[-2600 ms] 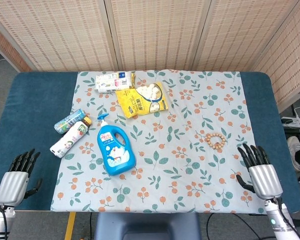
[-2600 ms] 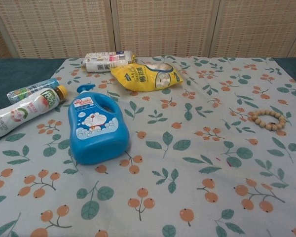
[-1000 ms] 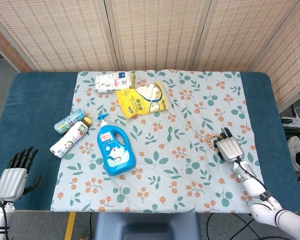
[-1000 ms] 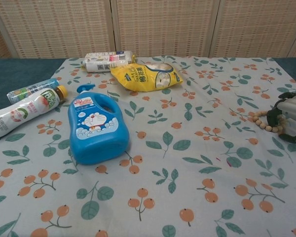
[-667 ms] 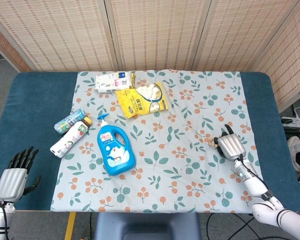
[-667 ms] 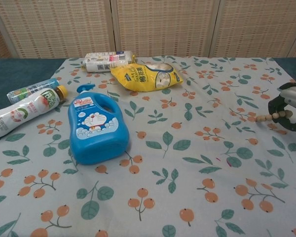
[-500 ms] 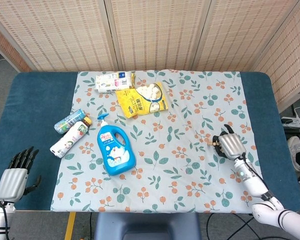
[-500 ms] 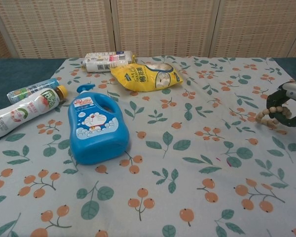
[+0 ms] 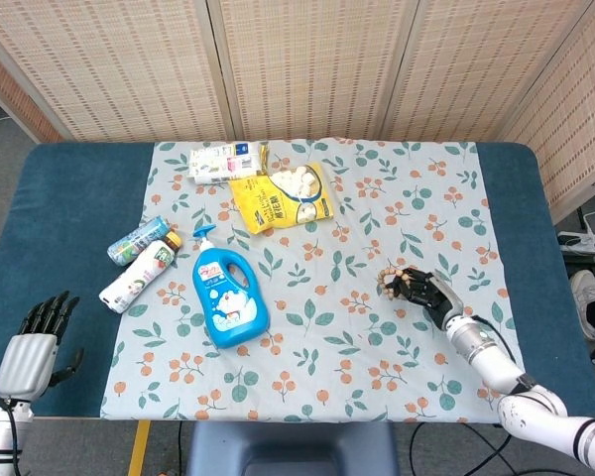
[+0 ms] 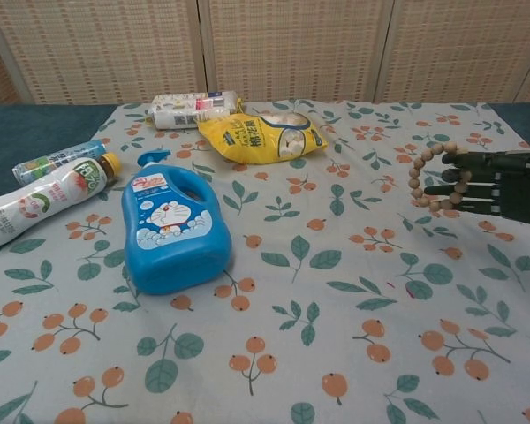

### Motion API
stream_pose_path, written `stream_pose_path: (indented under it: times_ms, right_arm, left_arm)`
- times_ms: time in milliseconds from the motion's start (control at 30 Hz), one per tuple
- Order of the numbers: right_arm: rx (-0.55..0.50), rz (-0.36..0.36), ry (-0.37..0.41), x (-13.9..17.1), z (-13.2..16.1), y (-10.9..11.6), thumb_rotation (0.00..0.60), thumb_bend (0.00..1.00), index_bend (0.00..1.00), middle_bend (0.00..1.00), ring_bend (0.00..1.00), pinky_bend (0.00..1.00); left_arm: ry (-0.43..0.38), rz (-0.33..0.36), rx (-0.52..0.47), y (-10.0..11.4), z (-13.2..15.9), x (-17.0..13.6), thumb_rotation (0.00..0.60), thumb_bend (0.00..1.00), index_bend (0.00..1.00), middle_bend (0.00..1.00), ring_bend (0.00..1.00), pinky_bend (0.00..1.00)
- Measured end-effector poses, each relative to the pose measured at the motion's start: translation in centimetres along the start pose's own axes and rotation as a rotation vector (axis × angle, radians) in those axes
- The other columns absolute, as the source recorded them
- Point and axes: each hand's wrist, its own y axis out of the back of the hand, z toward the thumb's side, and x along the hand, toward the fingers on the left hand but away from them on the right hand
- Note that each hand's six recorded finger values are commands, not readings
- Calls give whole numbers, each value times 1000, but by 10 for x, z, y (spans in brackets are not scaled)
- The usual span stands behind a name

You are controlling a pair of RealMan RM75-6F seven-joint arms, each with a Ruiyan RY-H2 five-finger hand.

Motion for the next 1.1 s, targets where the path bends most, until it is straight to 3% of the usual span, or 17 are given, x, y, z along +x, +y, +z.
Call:
stream_pose_path:
  times_ms: [67,167,300,500,567,700,833,900,1100]
  right_arm:
    - [-156,46,2,6,0,-14,466,544,403,575,265,110]
    - [-253,122,20,13,-1,-29,369,508,337,563,250,110]
    - [-262,262,63,22,-3,-43,298,415,303,555,239,112]
    - [-204,457,76,35,-17,-45,261,347,300,553,237,121]
    - [-171,497,49,36,-26,-46,259,344,329,553,246,124]
    - [-152,543,15,35,-35,-54,269,344,492,567,325,143]
    - [-134,550,4,34,-41,-55,349,344,580,605,340,146]
    - [-126,553,8,33,-39,-56,388,344,613,620,344,150]
    - [-109,548,23,32,-41,-55,396,347,607,621,344,152]
  left_arm:
    - [1,-3,2,0,0,0,600,435,0,0,0,100]
    - [3,-5,0,-1,-1,0,600,435,0,0,0,100]
    - [1,-8,-3,-1,-1,1,600,435,0,0,0,100]
    - [1,-9,-5,-1,-1,0,600,435,0,0,0,100]
    - [0,-11,-6,-1,0,0,600,435,0,0,0,100]
    - [-2,-11,-6,-1,0,0,600,436,0,0,0,100]
    - [-1,-10,-5,-1,0,0,600,439,0,0,0,100]
    - [-2,-12,-5,-1,0,0,600,440,0,0,0,100]
    - [-3,-11,-4,-1,0,0,600,440,0,0,0,100]
